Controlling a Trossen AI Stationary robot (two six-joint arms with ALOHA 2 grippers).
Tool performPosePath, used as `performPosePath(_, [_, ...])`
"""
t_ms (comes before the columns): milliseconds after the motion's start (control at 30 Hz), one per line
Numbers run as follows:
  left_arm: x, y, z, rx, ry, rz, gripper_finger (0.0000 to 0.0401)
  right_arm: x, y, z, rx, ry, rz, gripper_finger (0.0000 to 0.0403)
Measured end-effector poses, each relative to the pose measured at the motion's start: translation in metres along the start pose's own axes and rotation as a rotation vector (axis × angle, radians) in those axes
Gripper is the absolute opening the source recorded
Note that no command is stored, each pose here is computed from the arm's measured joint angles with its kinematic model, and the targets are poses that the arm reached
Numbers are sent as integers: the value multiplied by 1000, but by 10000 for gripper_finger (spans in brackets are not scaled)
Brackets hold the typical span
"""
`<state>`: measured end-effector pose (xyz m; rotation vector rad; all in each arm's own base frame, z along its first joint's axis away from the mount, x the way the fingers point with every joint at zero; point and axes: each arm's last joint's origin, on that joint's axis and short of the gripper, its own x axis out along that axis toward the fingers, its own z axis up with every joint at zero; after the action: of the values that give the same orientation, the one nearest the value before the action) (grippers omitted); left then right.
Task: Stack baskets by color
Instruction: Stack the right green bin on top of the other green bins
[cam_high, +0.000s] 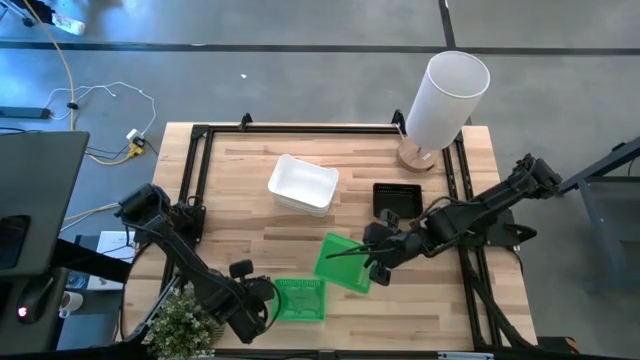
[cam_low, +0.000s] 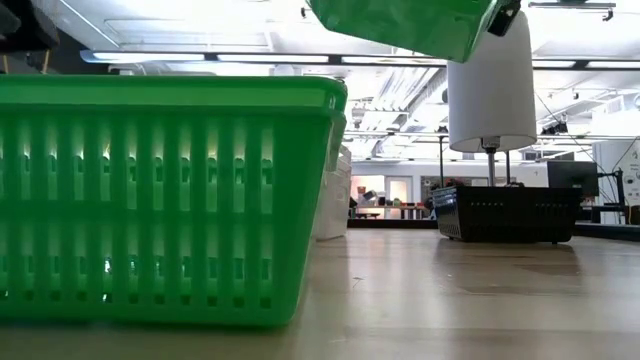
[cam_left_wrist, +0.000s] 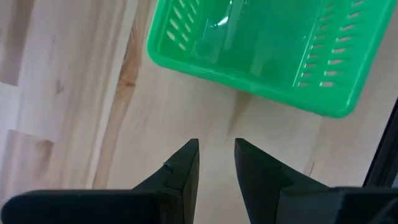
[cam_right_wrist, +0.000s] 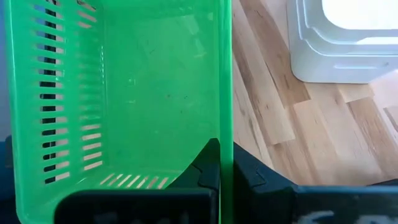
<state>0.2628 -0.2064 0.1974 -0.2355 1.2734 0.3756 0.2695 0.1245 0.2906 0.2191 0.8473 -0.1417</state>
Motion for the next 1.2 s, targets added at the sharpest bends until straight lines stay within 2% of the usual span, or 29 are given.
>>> performPosePath(300, [17, 8, 12, -59, 6, -45, 90, 1, -2, 1, 0, 1, -4, 0])
performPosePath(600, [26, 10, 31, -44, -47, -119, 90, 1, -2, 1, 11, 7, 3, 0])
performPosePath(867, [46, 12, 44, -23, -53, -105, 90, 1, -1, 0, 16, 20, 22, 0])
performPosePath(1200, [46, 11, 56, 11, -105, -163, 90, 0, 0, 0, 44, 38, 57, 0])
